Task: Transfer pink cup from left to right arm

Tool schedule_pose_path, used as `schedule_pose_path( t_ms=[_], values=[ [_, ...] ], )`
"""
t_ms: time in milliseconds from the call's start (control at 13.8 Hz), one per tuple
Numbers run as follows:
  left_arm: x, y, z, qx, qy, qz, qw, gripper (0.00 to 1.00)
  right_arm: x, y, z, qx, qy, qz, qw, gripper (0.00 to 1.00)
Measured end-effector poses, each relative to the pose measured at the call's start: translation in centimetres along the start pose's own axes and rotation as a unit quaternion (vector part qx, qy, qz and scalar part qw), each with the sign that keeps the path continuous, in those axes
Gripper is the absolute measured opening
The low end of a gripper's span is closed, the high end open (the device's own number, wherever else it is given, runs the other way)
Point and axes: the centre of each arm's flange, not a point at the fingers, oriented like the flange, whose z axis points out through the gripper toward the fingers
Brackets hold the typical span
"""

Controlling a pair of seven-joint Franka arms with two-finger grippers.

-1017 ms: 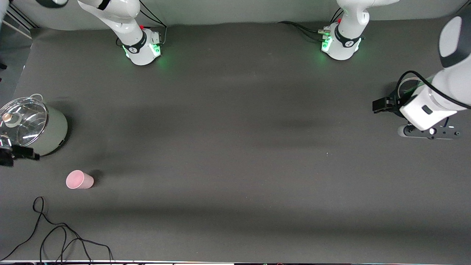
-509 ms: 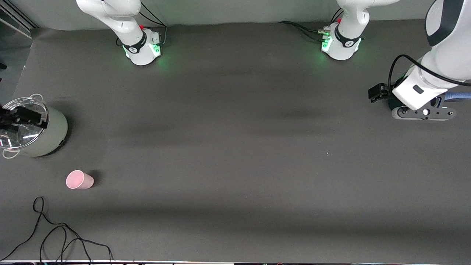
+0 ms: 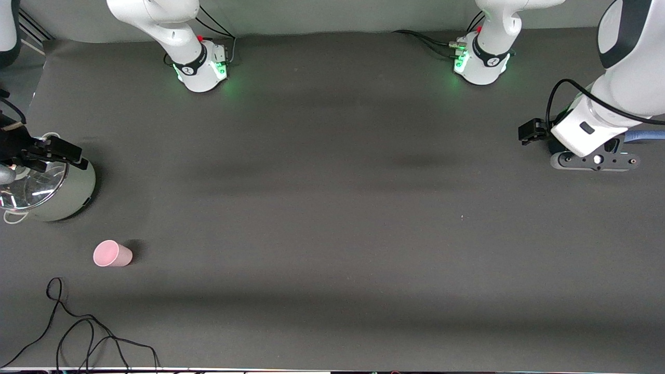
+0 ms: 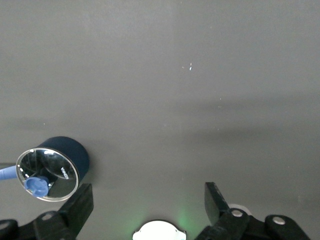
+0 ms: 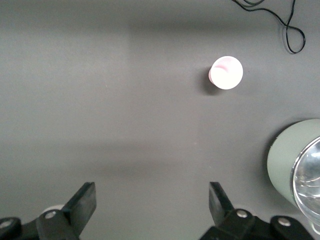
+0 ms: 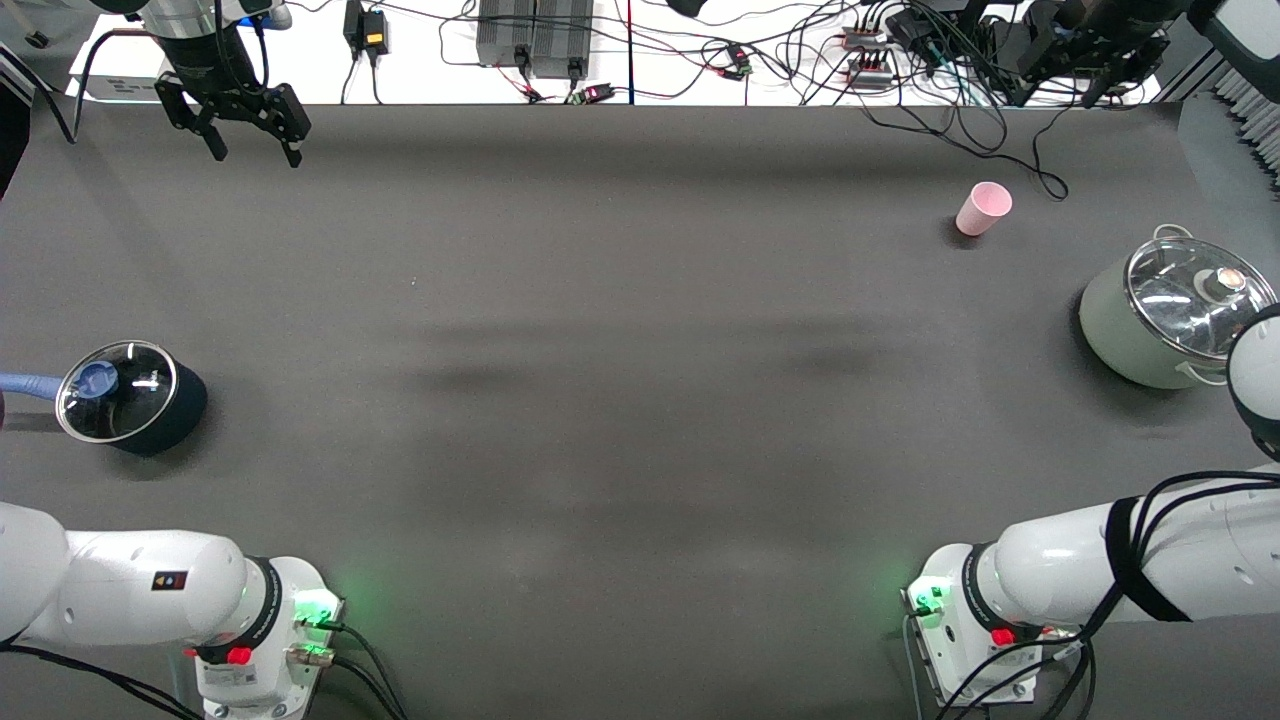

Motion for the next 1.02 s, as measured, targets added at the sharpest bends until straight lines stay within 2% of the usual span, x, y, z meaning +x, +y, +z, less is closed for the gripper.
schedule_pose_path(
  t_ms=[291, 509, 1017],
  values=[
    [1.4, -1.9, -1.2, -0.005, 0.063, 0.022, 0.998, 0.99, 0.5, -1.0, 0.4, -0.001, -0.001, 0.004, 1.000, 1.00],
    [1.4, -1.4, -1.4, -0.005, 0.071, 0.031, 0.997, 0.99, 0.7, 0.2, 0.9, -0.001, -0.005, 0.014, 1.000, 1.00],
    [1.6, -1.9, -0.8, -0.005, 0.065, 0.028, 0.997, 1.00, 0.8, -0.4, 0.7, -0.001, -0.003, 0.009, 1.000, 1.00]
  ],
)
